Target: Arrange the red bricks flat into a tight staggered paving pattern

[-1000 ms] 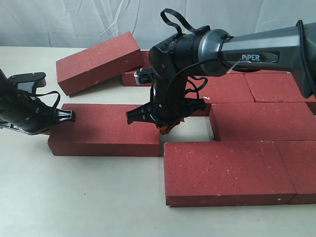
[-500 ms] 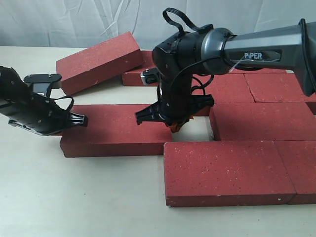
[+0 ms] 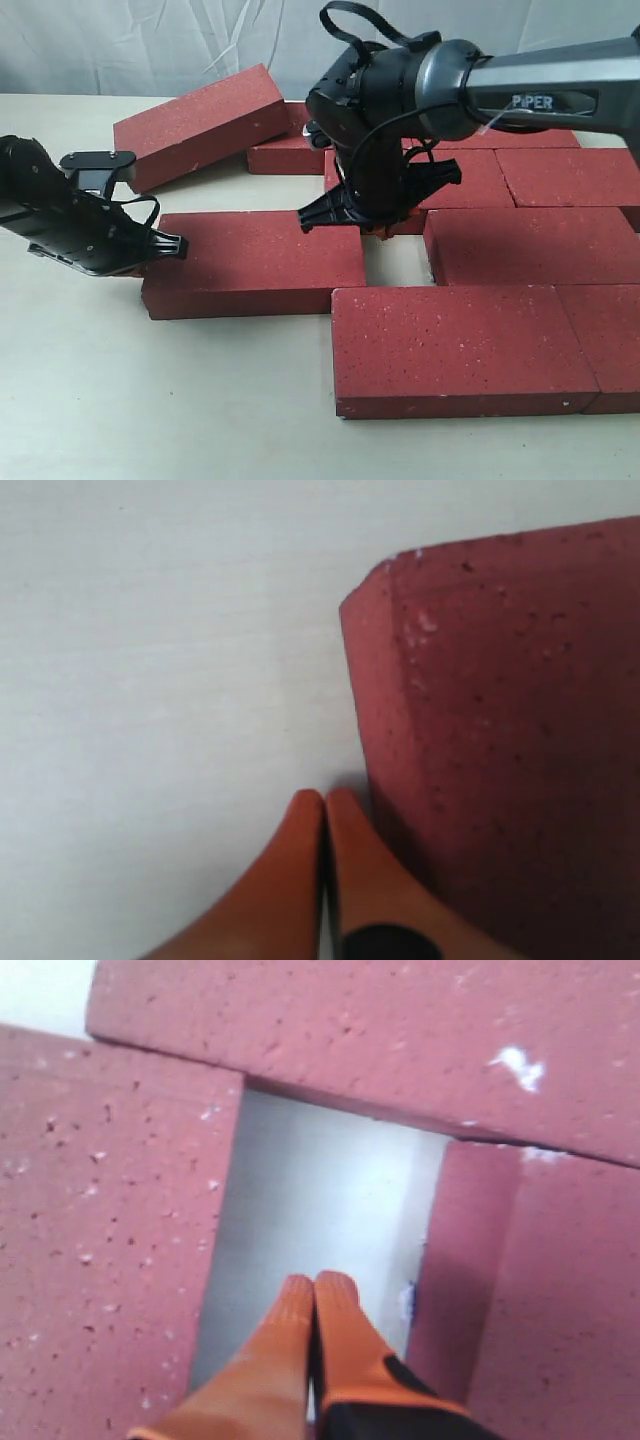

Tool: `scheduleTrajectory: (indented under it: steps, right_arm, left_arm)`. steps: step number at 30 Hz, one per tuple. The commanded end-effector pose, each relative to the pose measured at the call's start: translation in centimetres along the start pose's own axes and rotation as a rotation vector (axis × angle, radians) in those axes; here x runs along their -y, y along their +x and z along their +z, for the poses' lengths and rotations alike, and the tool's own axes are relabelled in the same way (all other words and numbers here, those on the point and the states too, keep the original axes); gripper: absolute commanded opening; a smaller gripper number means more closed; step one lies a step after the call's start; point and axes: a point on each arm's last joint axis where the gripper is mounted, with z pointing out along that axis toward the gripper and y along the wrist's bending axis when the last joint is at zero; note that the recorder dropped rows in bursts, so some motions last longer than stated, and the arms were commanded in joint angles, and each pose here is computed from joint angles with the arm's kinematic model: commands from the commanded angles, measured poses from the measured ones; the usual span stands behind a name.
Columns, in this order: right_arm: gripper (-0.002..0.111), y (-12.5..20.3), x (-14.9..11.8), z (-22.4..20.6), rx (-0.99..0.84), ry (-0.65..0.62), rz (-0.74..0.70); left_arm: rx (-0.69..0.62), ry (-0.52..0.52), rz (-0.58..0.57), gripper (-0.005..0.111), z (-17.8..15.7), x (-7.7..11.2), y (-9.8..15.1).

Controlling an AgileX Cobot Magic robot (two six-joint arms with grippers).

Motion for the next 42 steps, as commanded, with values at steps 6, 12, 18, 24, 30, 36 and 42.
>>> scheduleTrajectory:
  steps: [6,12,18,24,30,36,42]
  right_arm:
    - [-0.001,-0.6,2.7,-3.9,0.072,-0.027,0.062]
    - [-0.001,-1.2,5.7,-4.7,0.044,-0.135,0.1]
    - [-0.001,-1.4,8.0,-5.5,0.049,-0.179,0.151]
    - [-0.001,-1.6,8.7,-5.9,0.064,-0.193,0.179]
    - [-0.001,-1.4,8.5,-6.0,0.046,-0.219,0.14]
    - [-0.001,-1.7,8.2,-6.1,0.076,-0.262,0.129]
    - [-0.001,-1.7,8.1,-6.1,0.084,-0.264,0.125]
  left_arm:
    - [0.008,-0.005,0.015,0.0,-0.3,-0.3,-0.6]
    - [-0.008,0.022,0.055,0.0,-0.5,1.0,-1.0]
    - [-0.008,0.04,0.083,0.0,-0.5,2.2,-1.0]
    - [0.011,0.085,0.141,0.0,-0.4,4.5,-0.6]
    - [0.067,0.116,0.191,0.0,-0.2,6.8,-0.4]
    - [0.066,0.153,0.197,0.0,-0.2,8.8,0.4]
    - [0.062,0.17,0.242,0.0,-0.3,10.2,1.0]
